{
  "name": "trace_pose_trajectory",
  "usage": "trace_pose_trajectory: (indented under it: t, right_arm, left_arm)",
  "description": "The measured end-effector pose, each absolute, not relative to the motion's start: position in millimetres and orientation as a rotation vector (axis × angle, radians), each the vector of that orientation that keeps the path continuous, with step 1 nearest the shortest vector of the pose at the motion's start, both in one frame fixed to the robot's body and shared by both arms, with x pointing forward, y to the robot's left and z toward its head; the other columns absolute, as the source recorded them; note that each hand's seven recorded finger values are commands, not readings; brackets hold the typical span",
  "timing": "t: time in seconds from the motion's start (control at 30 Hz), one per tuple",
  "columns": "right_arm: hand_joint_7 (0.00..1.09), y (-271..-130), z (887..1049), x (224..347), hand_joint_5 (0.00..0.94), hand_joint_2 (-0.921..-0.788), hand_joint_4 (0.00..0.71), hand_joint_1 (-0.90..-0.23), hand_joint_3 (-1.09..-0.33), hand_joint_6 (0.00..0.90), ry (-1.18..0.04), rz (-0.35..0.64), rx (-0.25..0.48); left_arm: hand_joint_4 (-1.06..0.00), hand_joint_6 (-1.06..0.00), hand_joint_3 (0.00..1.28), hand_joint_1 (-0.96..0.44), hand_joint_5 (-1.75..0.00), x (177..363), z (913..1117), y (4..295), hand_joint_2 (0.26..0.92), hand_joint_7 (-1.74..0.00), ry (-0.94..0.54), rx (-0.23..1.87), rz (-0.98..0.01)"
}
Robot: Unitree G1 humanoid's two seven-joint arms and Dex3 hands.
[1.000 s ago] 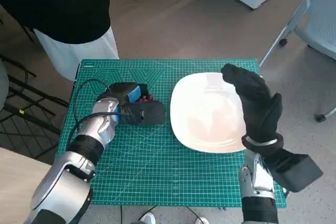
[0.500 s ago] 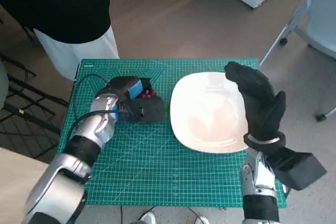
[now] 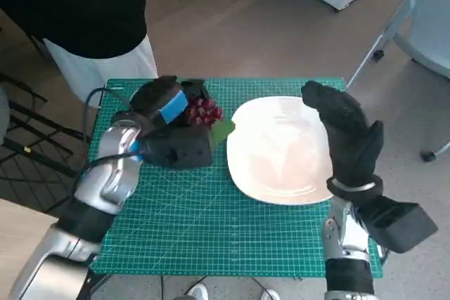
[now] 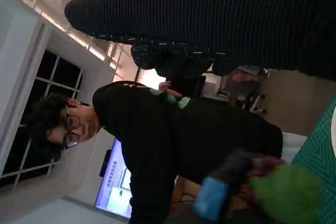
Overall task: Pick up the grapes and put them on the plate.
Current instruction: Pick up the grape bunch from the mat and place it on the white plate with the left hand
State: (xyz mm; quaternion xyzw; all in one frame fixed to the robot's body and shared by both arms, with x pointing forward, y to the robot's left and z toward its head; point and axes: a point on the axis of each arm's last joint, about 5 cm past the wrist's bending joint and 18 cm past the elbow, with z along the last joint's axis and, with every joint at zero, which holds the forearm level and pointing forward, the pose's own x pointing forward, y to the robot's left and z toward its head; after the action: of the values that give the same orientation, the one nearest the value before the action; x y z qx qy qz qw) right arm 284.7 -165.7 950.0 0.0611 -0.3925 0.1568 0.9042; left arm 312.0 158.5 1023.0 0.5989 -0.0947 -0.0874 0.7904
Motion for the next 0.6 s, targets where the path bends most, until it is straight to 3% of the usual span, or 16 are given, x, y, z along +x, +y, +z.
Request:
trace_pose_trajectory:
  t: [0.27,0.6]
  right_arm:
    - [0.57,-166.9,950.3,285.3,0.005,-0.921,0.377,-0.673,-0.712,0.005,-0.820,0.323,0.122]
    - [0.56,-171.2,951.6,285.3,0.005,-0.921,0.379,-0.674,-0.709,0.009,-0.831,0.320,0.112]
  left_arm:
    - [-0.63,-0.56,0.13,0.00,-1.31,301.5,1035.6,157.2,0.921,-1.14,-0.279,1.271,-0.142]
    - [-0.63,-0.56,0.12,0.00,-1.26,297.8,1036.1,148.6,0.921,-1.19,-0.298,1.275,-0.162]
